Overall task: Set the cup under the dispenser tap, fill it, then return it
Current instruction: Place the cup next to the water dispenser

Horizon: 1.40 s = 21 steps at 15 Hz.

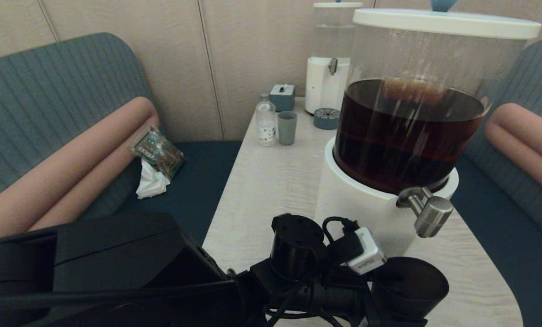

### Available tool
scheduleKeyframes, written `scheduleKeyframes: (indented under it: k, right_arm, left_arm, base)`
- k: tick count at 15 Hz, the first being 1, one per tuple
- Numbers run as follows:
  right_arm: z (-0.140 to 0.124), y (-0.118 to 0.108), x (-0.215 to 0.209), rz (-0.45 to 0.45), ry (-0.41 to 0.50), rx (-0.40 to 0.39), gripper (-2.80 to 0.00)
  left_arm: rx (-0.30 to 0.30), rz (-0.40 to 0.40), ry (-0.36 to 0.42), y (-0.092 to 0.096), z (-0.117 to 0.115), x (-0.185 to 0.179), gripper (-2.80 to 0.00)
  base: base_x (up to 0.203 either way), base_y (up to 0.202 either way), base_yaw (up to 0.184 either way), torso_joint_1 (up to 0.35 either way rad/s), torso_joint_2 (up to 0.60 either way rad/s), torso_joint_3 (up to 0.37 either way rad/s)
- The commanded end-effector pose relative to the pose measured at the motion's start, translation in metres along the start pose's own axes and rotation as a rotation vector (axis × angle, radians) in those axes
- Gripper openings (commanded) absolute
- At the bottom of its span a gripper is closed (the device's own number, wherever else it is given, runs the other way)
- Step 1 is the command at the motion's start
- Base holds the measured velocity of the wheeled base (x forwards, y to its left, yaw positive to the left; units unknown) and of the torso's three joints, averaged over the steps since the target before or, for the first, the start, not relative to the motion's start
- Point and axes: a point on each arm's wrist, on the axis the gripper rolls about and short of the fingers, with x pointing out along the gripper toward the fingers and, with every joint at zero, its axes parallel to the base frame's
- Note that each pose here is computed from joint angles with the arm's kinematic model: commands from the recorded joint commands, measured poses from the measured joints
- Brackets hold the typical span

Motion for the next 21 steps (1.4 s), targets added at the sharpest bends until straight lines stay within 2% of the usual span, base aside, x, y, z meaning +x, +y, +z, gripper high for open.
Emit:
scheduleKeyframes:
  k: [1, 9, 14, 18, 21]
  right_arm:
    - [-0.002, 0.0, 0.0, 0.001, 0.002, -0.001, -2.8]
    - [-0.002, 0.0, 0.0, -0.001, 0.002, -0.001, -2.8]
    - [-0.002, 0.0, 0.0, 0.001, 0.002, -0.001, -2.8]
    - [-0.002, 0.0, 0.0, 0.0, 0.002, -0.001, -2.8]
    - [-0.002, 0.0, 0.0, 0.001, 0.002, -0.001, -2.8]
  left_arm:
    - [0.014, 0.012, -0.02, -0.006, 0.012, -0.01, -2.8]
    - [-0.015, 0.119, -0.042, -0.025, 0.037, -0.041, -2.8]
    - [-0.044, 0.189, -0.042, -0.036, 0.044, -0.074, -2.8]
    - [-0.089, 0.328, -0.043, -0.033, 0.046, -0.1, -2.8]
    - [-0.092, 0.41, -0.061, -0.027, 0.051, -0.121, -2.8]
  base:
    - [0.0, 0.0, 0.0, 0.0, 0.0, 0.0]
    - [0.0, 0.0, 0.0, 0.0, 0.0, 0.0]
    - [0.0, 0.0, 0.0, 0.0, 0.0, 0.0]
    - [0.0, 0.0, 0.0, 0.0, 0.0, 0.0]
    - [0.0, 0.0, 0.0, 0.0, 0.0, 0.0]
